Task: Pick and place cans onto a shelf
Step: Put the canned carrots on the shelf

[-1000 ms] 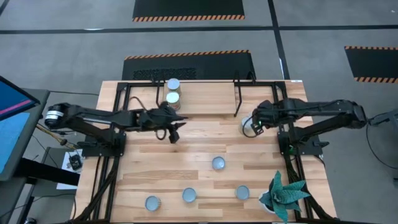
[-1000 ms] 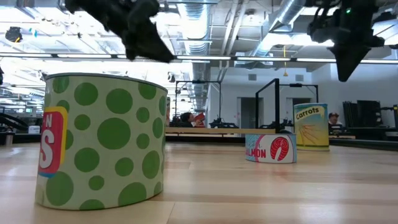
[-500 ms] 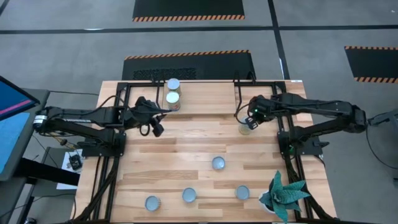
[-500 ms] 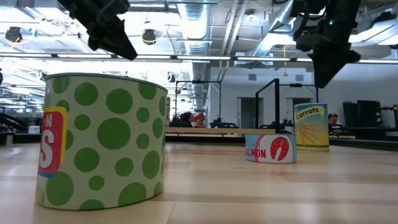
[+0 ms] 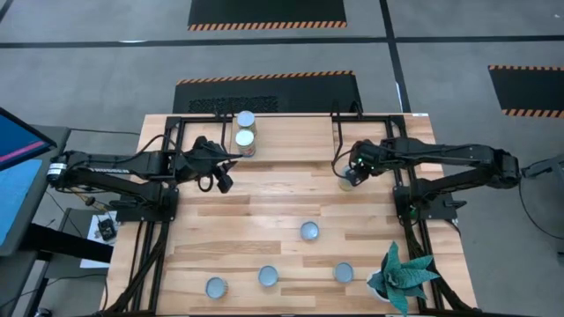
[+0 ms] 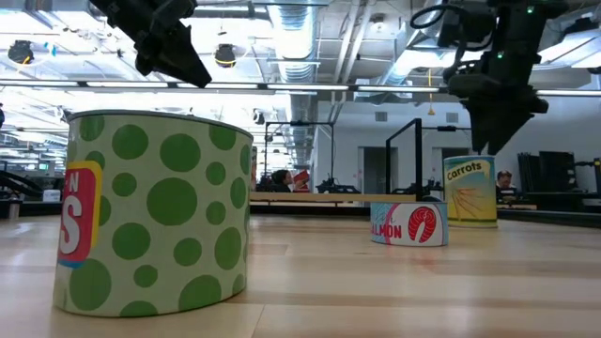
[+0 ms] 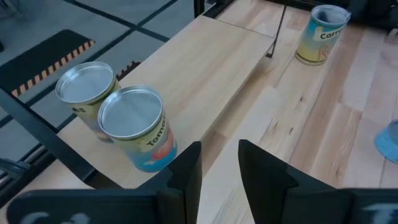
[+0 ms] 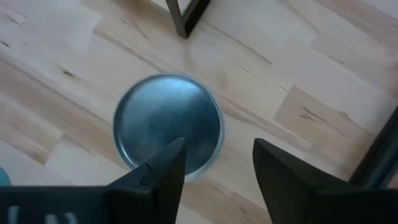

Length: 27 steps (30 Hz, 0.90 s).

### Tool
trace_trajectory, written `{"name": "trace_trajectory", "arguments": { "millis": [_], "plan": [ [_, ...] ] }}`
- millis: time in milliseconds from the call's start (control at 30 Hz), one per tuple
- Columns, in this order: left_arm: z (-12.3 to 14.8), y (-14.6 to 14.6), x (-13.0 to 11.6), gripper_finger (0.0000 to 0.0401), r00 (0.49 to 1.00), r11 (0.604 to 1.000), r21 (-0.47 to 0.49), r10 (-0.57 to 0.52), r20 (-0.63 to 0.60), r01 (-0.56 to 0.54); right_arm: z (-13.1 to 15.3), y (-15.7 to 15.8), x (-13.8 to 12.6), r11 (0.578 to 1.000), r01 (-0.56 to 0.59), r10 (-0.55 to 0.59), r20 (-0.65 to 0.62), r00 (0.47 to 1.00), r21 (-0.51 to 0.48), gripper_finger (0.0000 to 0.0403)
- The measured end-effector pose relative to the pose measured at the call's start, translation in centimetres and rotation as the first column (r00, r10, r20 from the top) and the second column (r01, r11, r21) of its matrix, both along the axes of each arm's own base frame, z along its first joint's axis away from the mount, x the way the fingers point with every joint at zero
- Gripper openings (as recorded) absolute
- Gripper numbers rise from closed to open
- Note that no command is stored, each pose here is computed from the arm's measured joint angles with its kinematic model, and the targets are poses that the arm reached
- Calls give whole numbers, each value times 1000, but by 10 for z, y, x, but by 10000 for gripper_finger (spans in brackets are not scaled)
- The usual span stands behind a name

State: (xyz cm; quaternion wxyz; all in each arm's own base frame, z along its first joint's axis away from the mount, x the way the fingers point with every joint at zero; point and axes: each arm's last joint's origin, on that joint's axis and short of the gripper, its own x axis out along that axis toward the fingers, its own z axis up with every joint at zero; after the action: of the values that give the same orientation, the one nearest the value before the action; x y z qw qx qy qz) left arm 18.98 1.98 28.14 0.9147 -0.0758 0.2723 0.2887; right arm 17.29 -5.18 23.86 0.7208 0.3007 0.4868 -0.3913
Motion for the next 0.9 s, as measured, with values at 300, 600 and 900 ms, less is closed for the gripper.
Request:
{"name": "trace_trajectory", "arguments": {
  "millis": [300, 600, 900],
  "plan": [
    [0, 0, 0, 96, 1000, 1000, 2, -2, -7, 2, -15, -3, 11, 1000, -20, 22, -91, 996, 17, 219],
    [-1, 0, -1, 96, 1000, 1000, 2, -2, -20, 2, -26, -6, 21, 999, -22, 28, -153, 988, 39, 191],
    [-5, 0, -4, 96, 997, 1000, -1, -3, -73, 3, -22, -5, 27, 989, -48, 49, 1, 999, 139, 56]
  ]
}}
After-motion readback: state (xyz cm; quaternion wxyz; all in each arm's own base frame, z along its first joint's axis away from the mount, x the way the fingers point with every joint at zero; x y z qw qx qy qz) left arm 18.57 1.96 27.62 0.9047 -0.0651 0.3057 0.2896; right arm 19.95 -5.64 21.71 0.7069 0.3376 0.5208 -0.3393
